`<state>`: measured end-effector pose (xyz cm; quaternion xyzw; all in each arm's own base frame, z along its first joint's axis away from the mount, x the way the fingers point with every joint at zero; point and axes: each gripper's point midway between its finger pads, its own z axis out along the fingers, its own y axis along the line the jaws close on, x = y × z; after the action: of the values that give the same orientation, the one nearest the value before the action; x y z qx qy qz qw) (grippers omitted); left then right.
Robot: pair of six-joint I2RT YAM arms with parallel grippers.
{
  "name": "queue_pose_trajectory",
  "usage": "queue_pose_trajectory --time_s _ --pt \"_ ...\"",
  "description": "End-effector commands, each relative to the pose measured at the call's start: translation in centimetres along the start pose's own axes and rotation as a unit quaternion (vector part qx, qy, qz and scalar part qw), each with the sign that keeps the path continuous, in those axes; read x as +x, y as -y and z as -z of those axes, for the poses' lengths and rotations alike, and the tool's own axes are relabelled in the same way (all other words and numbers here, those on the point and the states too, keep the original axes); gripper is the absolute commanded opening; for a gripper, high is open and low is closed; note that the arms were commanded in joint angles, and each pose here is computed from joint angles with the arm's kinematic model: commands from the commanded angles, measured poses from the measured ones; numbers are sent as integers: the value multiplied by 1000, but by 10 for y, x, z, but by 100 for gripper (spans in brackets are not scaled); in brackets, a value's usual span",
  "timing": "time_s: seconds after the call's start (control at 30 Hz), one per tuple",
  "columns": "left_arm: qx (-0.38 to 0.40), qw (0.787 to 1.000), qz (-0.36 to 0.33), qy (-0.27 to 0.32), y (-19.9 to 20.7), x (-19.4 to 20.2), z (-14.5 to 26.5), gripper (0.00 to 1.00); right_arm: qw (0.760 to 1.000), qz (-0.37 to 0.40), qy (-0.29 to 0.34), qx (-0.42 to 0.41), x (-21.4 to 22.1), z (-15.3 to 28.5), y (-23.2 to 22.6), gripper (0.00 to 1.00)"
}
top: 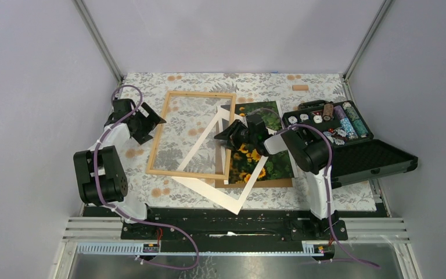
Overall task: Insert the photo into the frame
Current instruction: Place the photo frame item in the photo frame.
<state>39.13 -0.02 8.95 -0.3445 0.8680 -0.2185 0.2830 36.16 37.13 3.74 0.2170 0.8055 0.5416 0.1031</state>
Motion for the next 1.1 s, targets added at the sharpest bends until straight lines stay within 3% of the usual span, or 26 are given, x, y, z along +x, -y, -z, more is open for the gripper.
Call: queue_pose_trajectory --time_s 0.0,0.17,0.33,0.57,0.83,1.07 --pt "17 998 -28 46 16 -24 17 99 998 42 11 48 3 12 -2 52" --pt "19 998 -30 48 17 -25 18 99 992 83 18 92 1 25 -5 61" --pt "20 998 -30 47 17 -25 17 99 983 126 24 128 1 43 -5 64" --pt "38 999 -10 37 28 -28 12 99 942 283 41 173 -13 73 -15 65" --pt "38 999 -22 0 28 -22 -5 99 931 347 -30 106 15 38 -41 61" --pt "-73 992 -98 21 1 -2 -4 99 934 340 -34 103 13 20 -29 59"
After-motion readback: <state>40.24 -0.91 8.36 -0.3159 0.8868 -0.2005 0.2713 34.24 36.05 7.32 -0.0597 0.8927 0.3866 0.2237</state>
